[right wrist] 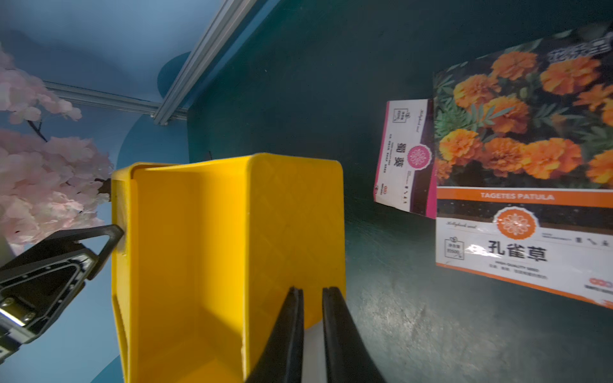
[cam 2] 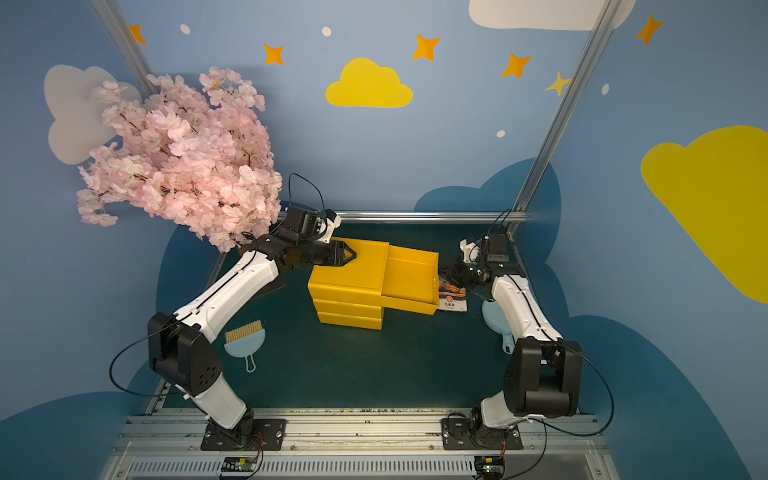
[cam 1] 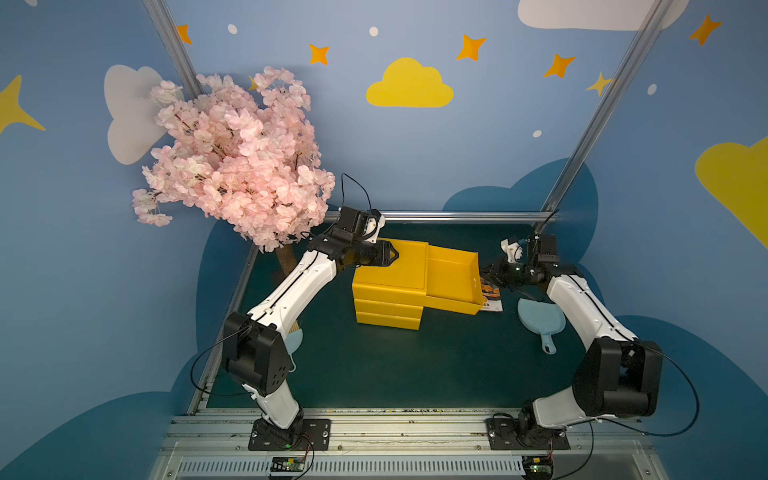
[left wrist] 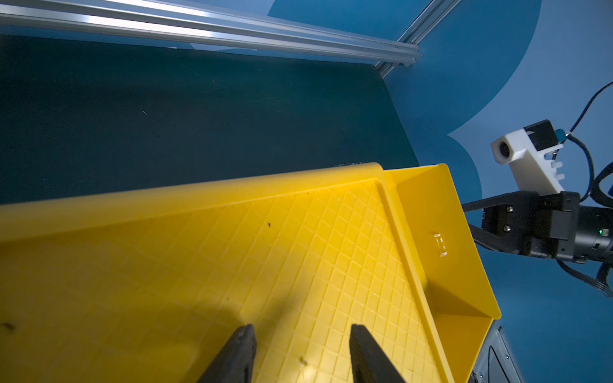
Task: Take the seed bags out of the drawer
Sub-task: Close the drawer of the storage box.
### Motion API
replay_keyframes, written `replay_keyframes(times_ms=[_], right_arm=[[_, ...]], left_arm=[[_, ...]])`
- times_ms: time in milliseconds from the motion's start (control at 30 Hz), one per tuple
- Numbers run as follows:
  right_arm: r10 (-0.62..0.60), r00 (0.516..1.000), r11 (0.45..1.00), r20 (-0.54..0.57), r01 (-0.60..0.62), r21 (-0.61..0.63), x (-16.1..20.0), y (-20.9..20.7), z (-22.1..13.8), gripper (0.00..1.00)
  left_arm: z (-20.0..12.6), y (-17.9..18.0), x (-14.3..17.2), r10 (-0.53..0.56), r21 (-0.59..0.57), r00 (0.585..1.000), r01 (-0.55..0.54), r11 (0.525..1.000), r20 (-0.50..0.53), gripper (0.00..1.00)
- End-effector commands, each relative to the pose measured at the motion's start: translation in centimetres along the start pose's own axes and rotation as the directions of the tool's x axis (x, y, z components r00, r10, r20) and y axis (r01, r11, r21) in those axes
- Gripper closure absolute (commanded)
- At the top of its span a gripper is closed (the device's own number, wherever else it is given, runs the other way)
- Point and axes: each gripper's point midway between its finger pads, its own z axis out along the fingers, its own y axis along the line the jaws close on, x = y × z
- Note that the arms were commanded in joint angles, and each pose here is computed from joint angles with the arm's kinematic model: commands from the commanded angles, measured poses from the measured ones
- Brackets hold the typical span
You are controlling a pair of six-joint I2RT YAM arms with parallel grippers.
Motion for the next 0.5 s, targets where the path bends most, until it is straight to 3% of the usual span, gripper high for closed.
replay_keyframes(times_ms=[0,467], right_arm=[[-0.016,0.998,0.990,-0.061,0.007,-0.143,1.5,3.6,0.4,0.83],[-0.042,0.985,0.969,-0.165,0.001,-0.245,4.2,7.3,4.6,0.83]], left_arm=[[2.1,4.5,8.3,-0.146,-0.156,0.949,0.105,0.982,-0.280,0.48],[2.3,4.6,8.4,-0.152,-0.158,0.947,0.110,0.981,-0.283,0.48]])
